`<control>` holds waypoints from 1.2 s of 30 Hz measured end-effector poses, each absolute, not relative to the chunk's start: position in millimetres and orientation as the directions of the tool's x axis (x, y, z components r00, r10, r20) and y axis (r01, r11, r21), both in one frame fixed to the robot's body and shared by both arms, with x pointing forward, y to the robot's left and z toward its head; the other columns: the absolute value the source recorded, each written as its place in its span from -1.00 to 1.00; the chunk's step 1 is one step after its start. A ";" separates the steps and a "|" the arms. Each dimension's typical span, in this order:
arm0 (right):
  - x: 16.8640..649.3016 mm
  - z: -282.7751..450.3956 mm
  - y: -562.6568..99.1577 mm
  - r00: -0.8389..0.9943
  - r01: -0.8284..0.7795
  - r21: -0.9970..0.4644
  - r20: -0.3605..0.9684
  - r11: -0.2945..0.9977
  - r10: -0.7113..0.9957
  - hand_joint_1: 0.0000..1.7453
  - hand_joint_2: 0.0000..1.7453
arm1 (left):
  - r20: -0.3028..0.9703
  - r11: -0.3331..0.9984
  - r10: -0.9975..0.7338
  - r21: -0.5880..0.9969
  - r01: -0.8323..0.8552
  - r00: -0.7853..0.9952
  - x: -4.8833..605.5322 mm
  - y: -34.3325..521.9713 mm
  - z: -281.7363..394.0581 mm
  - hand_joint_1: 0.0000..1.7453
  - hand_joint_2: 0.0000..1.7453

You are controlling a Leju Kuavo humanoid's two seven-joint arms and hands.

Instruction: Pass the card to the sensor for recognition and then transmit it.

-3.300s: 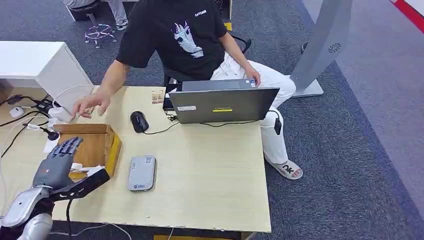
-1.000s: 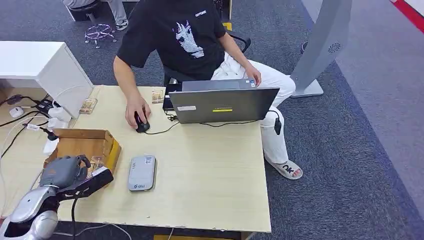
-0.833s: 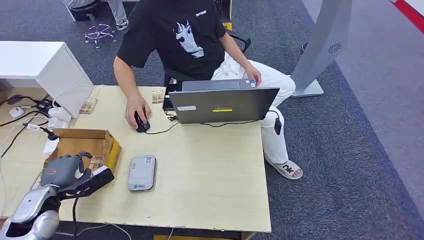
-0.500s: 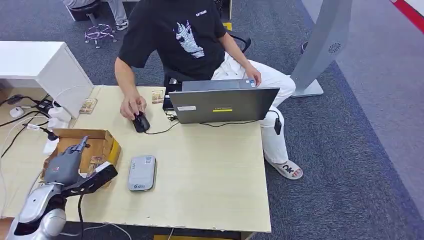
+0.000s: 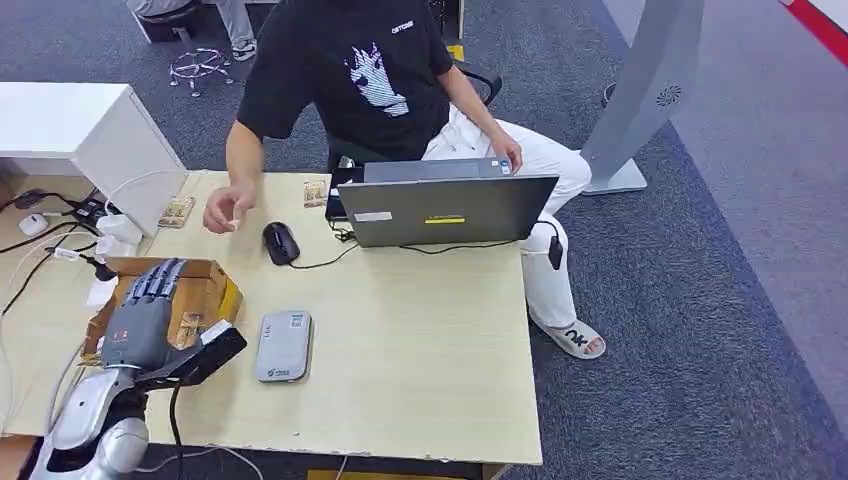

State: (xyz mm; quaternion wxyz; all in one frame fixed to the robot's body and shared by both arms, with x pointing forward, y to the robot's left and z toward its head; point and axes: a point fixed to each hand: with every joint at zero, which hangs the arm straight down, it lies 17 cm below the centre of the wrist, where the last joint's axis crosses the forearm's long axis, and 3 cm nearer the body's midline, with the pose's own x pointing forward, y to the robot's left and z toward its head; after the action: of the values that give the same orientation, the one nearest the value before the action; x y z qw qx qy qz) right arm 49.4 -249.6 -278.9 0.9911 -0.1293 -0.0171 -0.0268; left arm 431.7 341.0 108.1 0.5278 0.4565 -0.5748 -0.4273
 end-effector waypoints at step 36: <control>43.8 -278.6 -243.0 0.989 0.147 -0.250 0.035 0.957 -0.142 -1.00 1.00 | 0.110 0.100 -0.991 0.986 -0.131 0.072 350.3 403.1 149.5 -1.00 1.00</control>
State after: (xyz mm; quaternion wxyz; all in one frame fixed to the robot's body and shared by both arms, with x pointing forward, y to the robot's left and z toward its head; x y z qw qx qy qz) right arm 43.8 -243.0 -278.6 0.9892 -0.1269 -0.0083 -0.0730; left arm 350.3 403.1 149.5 0.5121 0.5234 -0.5363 -0.4197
